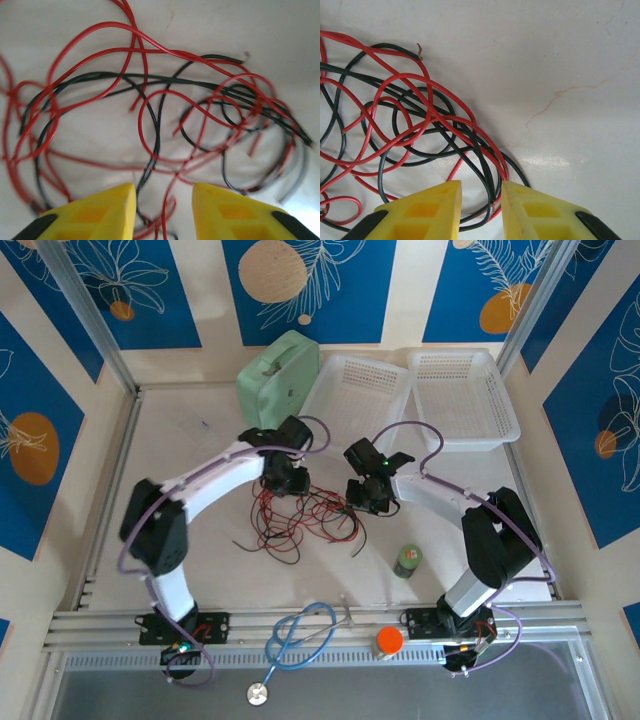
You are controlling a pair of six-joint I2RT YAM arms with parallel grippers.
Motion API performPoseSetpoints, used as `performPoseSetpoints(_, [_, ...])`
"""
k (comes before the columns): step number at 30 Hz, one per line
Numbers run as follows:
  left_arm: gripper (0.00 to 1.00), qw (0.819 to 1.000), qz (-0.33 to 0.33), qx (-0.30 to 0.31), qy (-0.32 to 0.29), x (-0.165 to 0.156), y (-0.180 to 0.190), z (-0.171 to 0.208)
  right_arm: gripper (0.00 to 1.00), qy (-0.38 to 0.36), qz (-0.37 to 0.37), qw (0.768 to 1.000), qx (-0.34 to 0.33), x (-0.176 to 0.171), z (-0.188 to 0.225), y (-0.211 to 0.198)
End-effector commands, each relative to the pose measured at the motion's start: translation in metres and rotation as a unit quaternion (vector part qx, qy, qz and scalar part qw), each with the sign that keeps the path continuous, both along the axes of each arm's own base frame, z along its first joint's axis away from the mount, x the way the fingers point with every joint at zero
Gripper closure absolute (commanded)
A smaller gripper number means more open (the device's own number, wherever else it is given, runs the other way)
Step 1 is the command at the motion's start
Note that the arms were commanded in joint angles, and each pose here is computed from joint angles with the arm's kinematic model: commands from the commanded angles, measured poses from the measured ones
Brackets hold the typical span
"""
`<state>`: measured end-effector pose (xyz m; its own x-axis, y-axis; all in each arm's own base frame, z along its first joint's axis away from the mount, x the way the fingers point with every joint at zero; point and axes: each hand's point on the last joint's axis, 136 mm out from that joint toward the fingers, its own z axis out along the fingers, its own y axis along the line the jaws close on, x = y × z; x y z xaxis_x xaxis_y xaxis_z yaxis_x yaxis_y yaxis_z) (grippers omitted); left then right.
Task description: Untangle the cables
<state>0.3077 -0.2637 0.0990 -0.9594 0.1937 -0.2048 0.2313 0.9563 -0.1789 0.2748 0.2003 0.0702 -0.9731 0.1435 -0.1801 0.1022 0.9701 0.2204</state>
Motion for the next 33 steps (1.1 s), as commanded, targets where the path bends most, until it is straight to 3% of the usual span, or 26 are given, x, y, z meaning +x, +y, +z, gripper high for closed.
performPoseSetpoints(1, [0.7,1.0,-0.006,0.024,0.008,0.011,-0.007,-0.032,0.75,0.003,0.003,1.0,-0.003,-0.008,0.003,-0.006])
performPoseSetpoints(5, [0.71,0.998,0.005,0.056,-0.003,0.021,0.0,-0.059,0.77,0.003,0.001,1.0,-0.006,-0.01,0.004,-0.008])
performPoseSetpoints(14, [0.72,0.998,0.01,0.057,-0.009,0.021,0.003,-0.072,0.79,0.009,-0.001,1.0,-0.007,-0.013,0.001,-0.007])
performPoseSetpoints(18, [0.78,0.998,0.012,0.058,-0.003,0.017,0.005,-0.078,0.79,0.007,0.0,1.0,-0.008,-0.013,0.002,-0.007])
performPoseSetpoints(21, [0.91,0.998,0.015,0.057,-0.006,0.016,0.007,-0.076,0.79,0.007,0.0,1.0,-0.008,-0.013,0.003,-0.007])
performPoseSetpoints(24, [1.0,0.999,0.013,0.044,-0.021,0.018,0.004,-0.056,0.79,0.007,0.001,1.0,-0.002,-0.012,0.004,-0.004])
performPoseSetpoints(33, [1.0,0.995,-0.012,0.009,-0.098,0.013,0.003,0.064,0.72,0.008,0.008,0.995,0.097,-0.002,0.017,0.037])
